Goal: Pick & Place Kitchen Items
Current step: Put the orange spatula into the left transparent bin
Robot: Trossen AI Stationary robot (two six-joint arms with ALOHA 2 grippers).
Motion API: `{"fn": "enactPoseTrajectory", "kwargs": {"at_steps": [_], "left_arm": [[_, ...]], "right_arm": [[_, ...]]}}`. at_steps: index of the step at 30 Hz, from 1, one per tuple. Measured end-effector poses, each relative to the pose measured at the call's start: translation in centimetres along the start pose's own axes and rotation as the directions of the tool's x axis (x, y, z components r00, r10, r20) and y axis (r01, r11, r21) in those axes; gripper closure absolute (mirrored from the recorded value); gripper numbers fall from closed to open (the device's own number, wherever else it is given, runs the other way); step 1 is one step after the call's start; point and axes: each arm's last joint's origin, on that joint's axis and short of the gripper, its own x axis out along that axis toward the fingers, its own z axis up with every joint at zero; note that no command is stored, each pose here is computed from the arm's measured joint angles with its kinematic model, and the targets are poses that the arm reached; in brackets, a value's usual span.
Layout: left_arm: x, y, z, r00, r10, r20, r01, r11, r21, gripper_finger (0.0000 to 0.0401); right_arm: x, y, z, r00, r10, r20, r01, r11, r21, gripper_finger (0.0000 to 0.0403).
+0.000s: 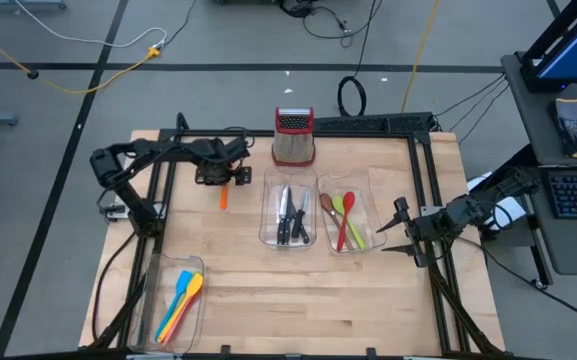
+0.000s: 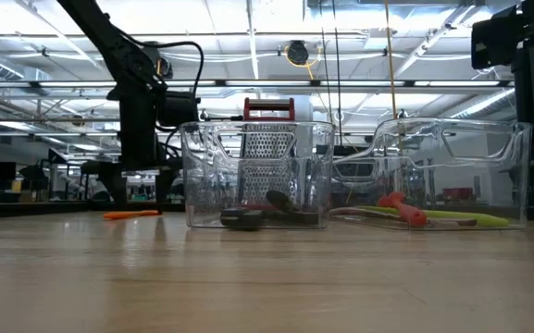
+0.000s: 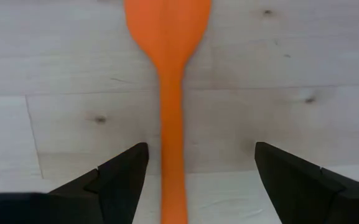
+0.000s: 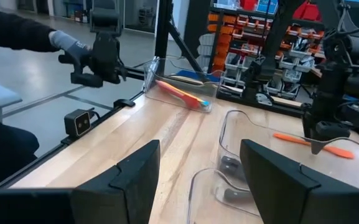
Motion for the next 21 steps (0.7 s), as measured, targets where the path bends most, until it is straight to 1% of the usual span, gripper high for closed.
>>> {"fn": "enactPoseTrajectory", "kwargs": {"at_steps": [2,5,8,12,17,19,21], "left_arm": [[0.6,0.0,0.0,1.000,0.012,-0.027,-0.012,1.000,-0.008,0.0108],[0.9,0.0,-0.2,0.998,0.036,-0.042,-0.036,0.999,-0.007,0.0142],[0.9,0.0,-0.5,0.998,0.063,-0.020,-0.063,0.998,-0.008,0.0196],[0.8,-0.1,-0.7,0.997,0.071,0.008,-0.071,0.997,-0.001,0.0280],[0.9,-0.3,-0.8,0.997,0.070,0.023,-0.070,0.998,0.008,0.0376],[0.9,-0.4,-1.0,0.997,0.072,0.026,-0.072,0.997,0.023,0.0388],[0.8,-0.5,-1.2,0.997,0.079,0.026,-0.080,0.996,0.036,0.0384]], "right_arm": [[0.0,0.0,0.0,1.000,0.000,0.000,0.000,1.000,0.013,0.0188],[0.0,0.0,0.0,1.000,0.000,0.000,0.000,1.000,0.019,0.0188],[0.0,0.0,0.0,1.000,0.001,-0.001,-0.001,1.000,0.019,0.0188],[0.0,0.0,0.0,1.000,0.001,-0.001,-0.001,0.999,0.038,0.0188],[0.0,0.0,0.0,1.000,0.001,-0.001,-0.001,0.999,0.046,0.0188],[0.0,0.0,0.0,1.000,0.001,-0.001,-0.001,0.998,0.061,0.0188],[0.0,0.0,0.0,1.000,0.001,-0.001,-0.001,0.997,0.083,0.0188]]}}
